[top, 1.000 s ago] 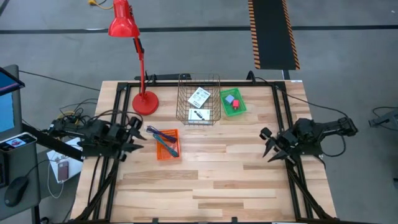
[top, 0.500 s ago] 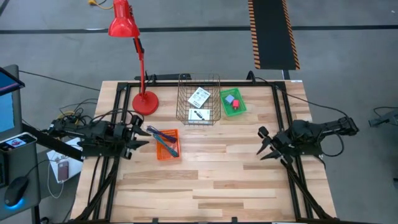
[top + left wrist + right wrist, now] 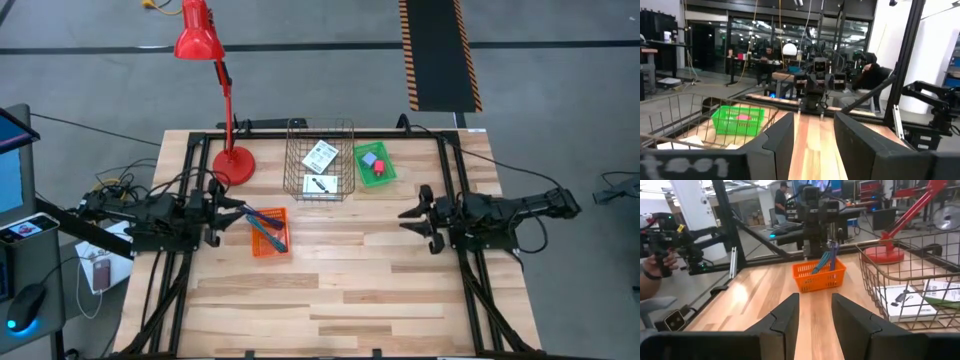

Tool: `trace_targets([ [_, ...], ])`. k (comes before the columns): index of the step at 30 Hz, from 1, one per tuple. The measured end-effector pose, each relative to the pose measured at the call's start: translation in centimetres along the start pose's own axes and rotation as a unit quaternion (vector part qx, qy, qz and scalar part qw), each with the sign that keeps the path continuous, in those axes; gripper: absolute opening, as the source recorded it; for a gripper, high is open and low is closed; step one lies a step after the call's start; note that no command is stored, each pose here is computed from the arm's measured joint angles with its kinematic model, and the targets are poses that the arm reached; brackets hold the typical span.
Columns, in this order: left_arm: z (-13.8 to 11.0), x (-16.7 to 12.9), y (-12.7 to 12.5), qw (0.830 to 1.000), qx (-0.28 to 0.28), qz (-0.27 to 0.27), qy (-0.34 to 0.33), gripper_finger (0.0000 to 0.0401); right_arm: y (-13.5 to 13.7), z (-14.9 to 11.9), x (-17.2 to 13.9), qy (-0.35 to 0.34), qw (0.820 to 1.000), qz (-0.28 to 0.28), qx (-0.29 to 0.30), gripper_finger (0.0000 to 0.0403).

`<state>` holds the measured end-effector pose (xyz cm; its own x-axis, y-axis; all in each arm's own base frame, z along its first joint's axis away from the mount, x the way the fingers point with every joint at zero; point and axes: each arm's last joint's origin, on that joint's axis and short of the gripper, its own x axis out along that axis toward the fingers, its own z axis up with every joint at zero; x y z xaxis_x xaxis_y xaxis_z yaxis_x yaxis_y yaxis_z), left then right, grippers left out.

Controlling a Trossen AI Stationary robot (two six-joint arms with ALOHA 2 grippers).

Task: Pick and place items into bin
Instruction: Return to Home Position

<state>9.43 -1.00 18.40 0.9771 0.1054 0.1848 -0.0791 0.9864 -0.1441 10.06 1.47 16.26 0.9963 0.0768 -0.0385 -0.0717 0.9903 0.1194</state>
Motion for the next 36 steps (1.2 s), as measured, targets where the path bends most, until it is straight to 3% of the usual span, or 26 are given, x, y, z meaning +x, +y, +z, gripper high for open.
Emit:
trace_targets([
  [15, -1.1, -0.1, 0.1, 0.998, 0.021, 0.003, 0.056, 0.0128, 0.0, -0.1, 0.0, 0.004, 1.000, 0.006, 0.000, 0.0108],
  [36, -1.0, -0.1, 0.1, 0.998, 0.031, 0.003, 0.062, 0.0128, 0.0, -0.1, 0.0, 0.005, 1.000, 0.007, 0.000, 0.0108],
])
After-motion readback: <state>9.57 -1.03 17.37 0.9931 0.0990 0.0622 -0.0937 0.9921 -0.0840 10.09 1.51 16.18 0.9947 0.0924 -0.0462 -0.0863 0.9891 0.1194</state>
